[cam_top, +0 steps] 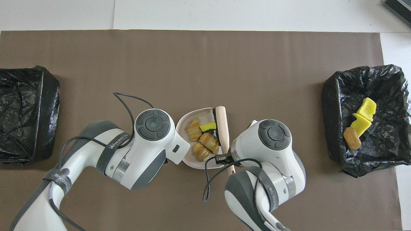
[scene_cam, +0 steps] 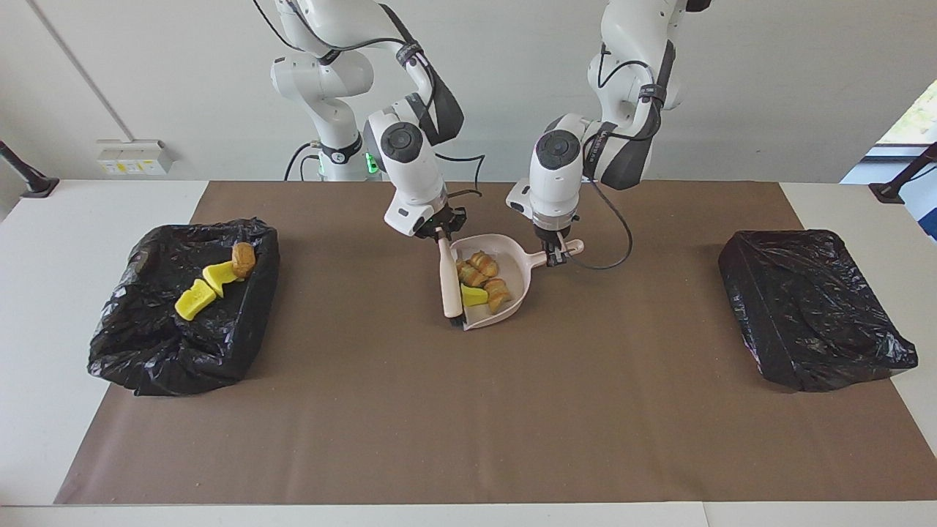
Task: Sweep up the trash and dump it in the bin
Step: 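Sweep the tan and yellow pieces into the dustpan with the right gripper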
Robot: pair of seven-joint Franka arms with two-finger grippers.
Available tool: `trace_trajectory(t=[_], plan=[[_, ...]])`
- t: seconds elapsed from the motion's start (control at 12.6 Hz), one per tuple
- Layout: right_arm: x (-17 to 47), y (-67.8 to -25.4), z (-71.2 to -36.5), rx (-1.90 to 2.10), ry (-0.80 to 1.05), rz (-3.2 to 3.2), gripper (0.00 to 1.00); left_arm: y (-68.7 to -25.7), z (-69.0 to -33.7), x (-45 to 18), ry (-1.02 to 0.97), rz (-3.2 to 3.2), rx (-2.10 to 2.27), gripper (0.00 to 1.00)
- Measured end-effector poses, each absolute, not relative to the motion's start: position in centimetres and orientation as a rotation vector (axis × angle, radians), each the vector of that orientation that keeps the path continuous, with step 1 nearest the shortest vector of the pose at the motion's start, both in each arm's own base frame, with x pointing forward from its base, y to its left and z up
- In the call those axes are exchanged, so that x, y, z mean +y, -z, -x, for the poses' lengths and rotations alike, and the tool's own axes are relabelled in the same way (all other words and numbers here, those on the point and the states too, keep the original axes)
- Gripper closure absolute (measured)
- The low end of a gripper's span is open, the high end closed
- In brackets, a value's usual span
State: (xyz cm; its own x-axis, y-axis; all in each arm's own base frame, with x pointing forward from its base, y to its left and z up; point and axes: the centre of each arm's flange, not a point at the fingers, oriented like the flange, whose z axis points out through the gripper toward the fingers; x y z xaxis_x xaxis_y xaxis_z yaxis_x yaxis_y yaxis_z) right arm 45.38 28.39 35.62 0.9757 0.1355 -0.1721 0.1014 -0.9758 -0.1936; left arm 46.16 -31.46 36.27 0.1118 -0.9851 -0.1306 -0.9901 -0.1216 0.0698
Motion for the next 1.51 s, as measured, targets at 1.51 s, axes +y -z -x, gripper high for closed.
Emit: trace_trajectory(t=[1.51], plan=[[32.4,-38.8,-44.9,-0.110,-0.348,2.832,0.74,-42.1,-53.3,-21.6,-0.001,2.336,2.011,0.67]])
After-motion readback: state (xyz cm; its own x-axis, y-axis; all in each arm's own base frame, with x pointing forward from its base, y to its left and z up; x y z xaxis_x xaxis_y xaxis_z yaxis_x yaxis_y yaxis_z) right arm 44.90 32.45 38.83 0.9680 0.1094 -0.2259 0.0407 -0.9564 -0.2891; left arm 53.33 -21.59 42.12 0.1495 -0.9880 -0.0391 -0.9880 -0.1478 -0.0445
